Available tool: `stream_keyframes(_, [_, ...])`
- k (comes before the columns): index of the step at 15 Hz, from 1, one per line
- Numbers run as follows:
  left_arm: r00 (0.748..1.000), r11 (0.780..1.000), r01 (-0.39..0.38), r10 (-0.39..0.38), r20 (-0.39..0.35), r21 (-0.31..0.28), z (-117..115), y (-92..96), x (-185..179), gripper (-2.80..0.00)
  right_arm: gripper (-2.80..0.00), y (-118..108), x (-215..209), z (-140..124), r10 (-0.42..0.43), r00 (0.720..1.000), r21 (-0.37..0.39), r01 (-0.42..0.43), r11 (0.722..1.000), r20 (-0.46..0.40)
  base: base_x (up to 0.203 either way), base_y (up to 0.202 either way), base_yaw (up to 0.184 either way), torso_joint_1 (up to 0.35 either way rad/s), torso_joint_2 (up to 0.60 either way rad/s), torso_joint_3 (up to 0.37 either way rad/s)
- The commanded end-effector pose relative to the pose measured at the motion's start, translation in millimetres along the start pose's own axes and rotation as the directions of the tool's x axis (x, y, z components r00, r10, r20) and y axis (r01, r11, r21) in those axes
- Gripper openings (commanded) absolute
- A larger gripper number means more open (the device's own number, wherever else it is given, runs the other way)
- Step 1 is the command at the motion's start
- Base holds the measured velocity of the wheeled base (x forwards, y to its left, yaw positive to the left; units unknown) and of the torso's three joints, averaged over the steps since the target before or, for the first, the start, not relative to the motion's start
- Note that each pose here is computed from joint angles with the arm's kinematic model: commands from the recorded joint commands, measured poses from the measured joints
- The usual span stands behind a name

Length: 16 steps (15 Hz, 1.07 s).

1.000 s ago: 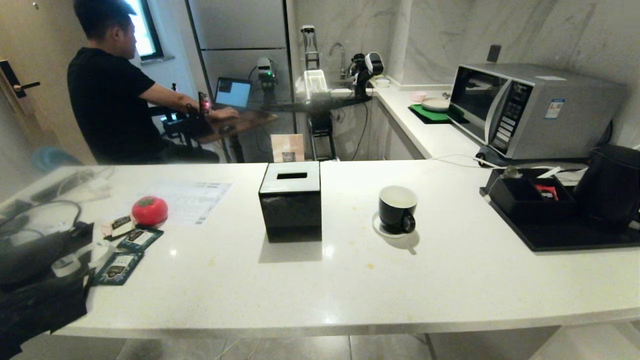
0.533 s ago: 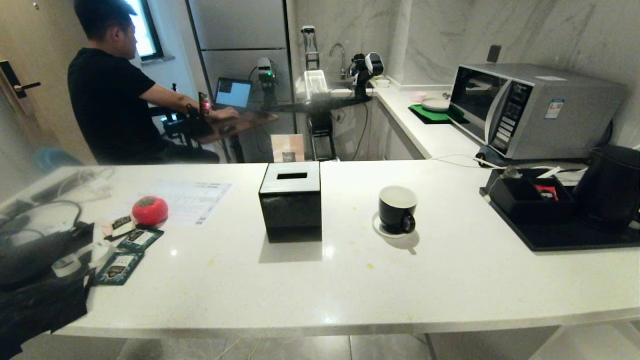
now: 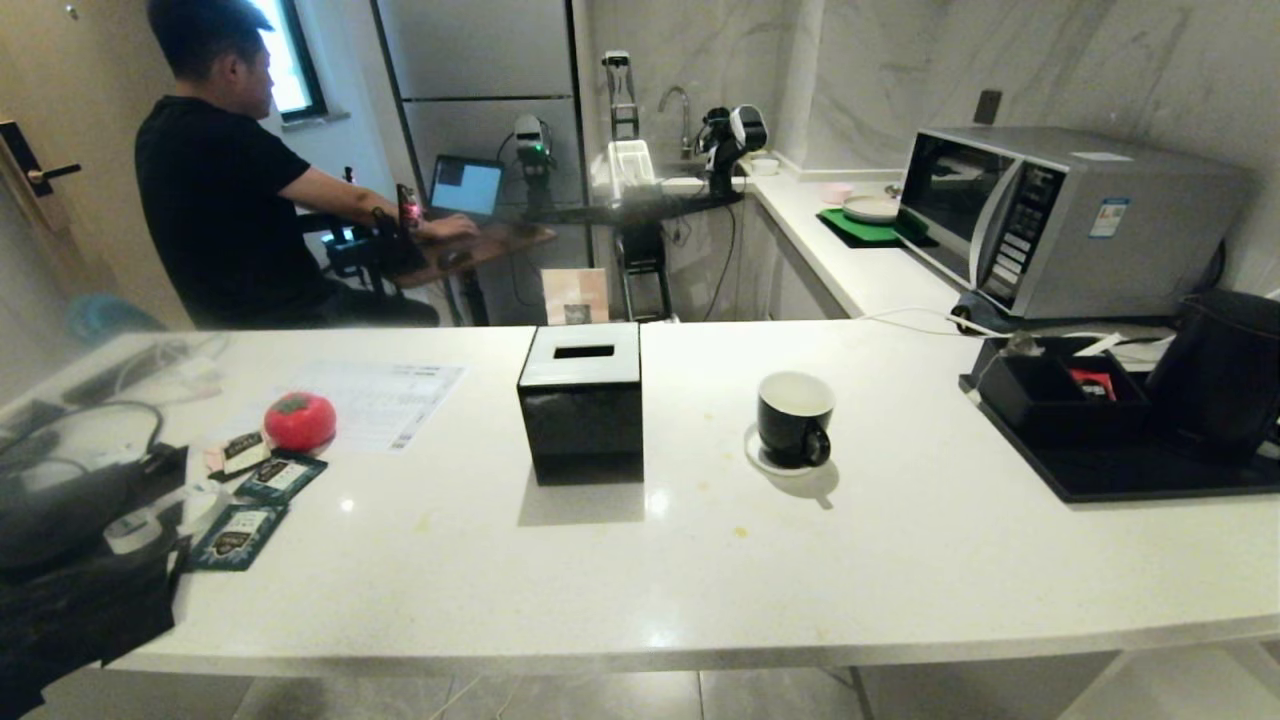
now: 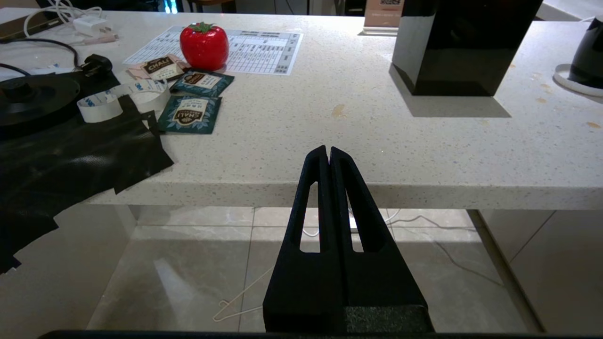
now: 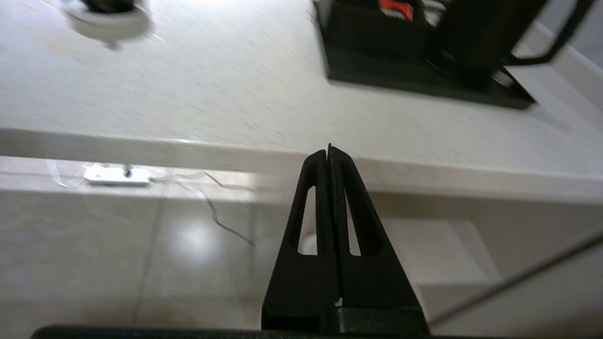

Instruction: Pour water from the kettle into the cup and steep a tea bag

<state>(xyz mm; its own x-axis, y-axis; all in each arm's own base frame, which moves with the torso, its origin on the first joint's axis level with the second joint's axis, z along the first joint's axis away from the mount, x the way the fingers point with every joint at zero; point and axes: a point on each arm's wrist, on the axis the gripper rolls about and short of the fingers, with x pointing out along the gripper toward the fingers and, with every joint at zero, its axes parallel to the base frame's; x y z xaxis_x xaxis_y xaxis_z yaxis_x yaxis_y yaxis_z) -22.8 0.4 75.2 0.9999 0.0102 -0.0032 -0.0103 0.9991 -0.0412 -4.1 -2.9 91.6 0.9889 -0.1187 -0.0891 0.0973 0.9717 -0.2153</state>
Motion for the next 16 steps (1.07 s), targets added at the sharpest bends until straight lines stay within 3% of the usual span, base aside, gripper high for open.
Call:
stream_keyframes(1, [1.000,1.000,-0.001,0.001,0.000,-0.002,0.0,0.0,0.0,-2.80,-2.80,0.2,-10.8,-4.5,0.005,0.995,0.014,-0.007,1.000,0.104,0.000,0.000,0.000,0.000,0.00,0.000])
stream_keyframes(4, [1.000,1.000,-0.001,0.001,0.000,-0.002,0.0,0.0,0.0,-2.80,-2.80,3.1,-17.8,-12.3,0.073,0.985,0.012,-0.076,0.997,0.155,0.000,0.000,0.000,0.000,0.00,0.000])
stream_keyframes(16, [1.000,1.000,-0.001,0.001,0.000,-0.002,0.0,0.0,0.0,-2.80,-2.80,3.1,-17.9,-12.3,0.075,0.985,0.015,-0.078,0.997,0.156,0.000,0.000,0.000,0.000,0.00,0.000])
